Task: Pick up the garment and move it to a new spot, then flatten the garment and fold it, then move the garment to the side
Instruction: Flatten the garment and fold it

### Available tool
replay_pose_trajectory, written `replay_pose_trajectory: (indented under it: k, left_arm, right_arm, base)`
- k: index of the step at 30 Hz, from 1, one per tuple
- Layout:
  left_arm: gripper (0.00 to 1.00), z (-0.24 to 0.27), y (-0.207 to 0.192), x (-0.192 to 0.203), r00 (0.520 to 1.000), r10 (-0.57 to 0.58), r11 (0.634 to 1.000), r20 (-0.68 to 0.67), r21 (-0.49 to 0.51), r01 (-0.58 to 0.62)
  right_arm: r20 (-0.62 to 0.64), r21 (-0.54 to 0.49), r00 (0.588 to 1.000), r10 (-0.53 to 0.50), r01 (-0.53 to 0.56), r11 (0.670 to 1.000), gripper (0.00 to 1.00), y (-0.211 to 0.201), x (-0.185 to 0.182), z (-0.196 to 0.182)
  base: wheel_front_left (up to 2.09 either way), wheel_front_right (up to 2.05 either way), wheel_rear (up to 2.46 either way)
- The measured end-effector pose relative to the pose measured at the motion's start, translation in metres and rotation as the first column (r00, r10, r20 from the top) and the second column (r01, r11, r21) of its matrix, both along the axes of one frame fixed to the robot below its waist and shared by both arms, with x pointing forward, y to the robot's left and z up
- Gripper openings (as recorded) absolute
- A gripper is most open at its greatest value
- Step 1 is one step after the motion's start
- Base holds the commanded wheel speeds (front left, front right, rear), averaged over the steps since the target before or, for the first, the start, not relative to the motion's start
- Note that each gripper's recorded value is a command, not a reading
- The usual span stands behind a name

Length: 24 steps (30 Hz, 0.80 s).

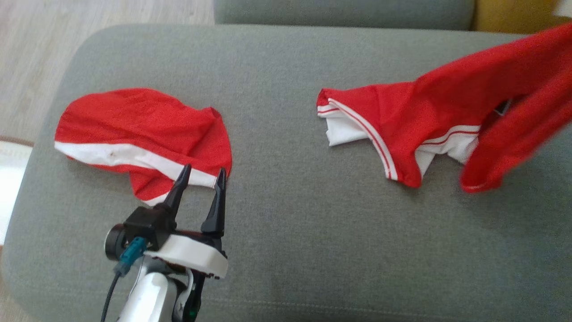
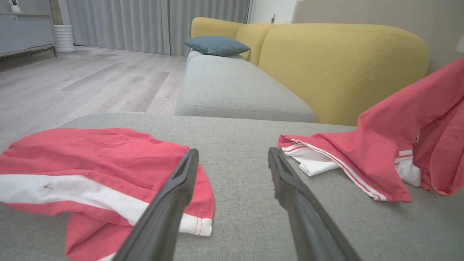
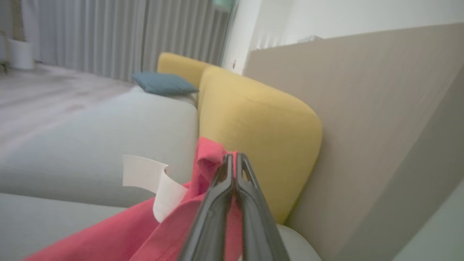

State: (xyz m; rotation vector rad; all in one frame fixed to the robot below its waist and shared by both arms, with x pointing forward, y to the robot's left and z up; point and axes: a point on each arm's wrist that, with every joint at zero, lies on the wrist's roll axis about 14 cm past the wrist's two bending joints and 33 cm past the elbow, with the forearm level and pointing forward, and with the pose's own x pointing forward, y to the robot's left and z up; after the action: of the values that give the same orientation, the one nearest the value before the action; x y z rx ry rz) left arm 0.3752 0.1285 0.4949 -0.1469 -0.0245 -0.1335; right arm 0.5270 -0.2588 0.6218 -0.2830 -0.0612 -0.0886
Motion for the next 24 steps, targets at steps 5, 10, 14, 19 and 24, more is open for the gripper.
replay_pose_trajectory:
  k: [5,10,14,19,24]
  left_arm:
    - [1.00,-0.008,0.004,0.005,1.000,0.010,1.000,-0.024,0.007,-0.010]
    - [1.00,-0.008,0.004,0.003,1.000,0.012,1.000,-0.023,0.008,-0.012]
    - [1.00,-0.001,0.002,0.002,1.000,0.006,1.000,-0.003,0.008,-0.006]
    - [1.00,0.012,-0.002,-0.002,0.999,-0.006,1.000,0.034,0.006,0.006]
    - [1.00,0.015,-0.006,-0.012,0.999,-0.014,1.000,0.046,0.001,0.014]
  right_arm:
    - [-0.032,-0.024,0.994,-0.109,0.108,0.994,1.00,-0.026,0.019,-0.025]
    - [0.057,0.005,0.998,-0.025,0.025,1.000,1.00,0.014,0.026,-0.018]
    - [0.120,0.022,0.990,0.070,-0.073,0.997,1.00,0.052,0.018,-0.011]
    - [0.156,0.046,0.962,0.222,-0.232,0.972,1.00,0.108,-0.010,-0.018]
    - [0.117,0.102,0.937,0.328,-0.340,0.935,1.00,0.141,-0.057,-0.049]
  base:
    - [0.00,0.00,0.00]
    - [0.00,0.00,0.00]
    - [0.00,0.00,0.00]
    - [0.00,0.00,0.00]
    - [0.00,0.00,0.00]
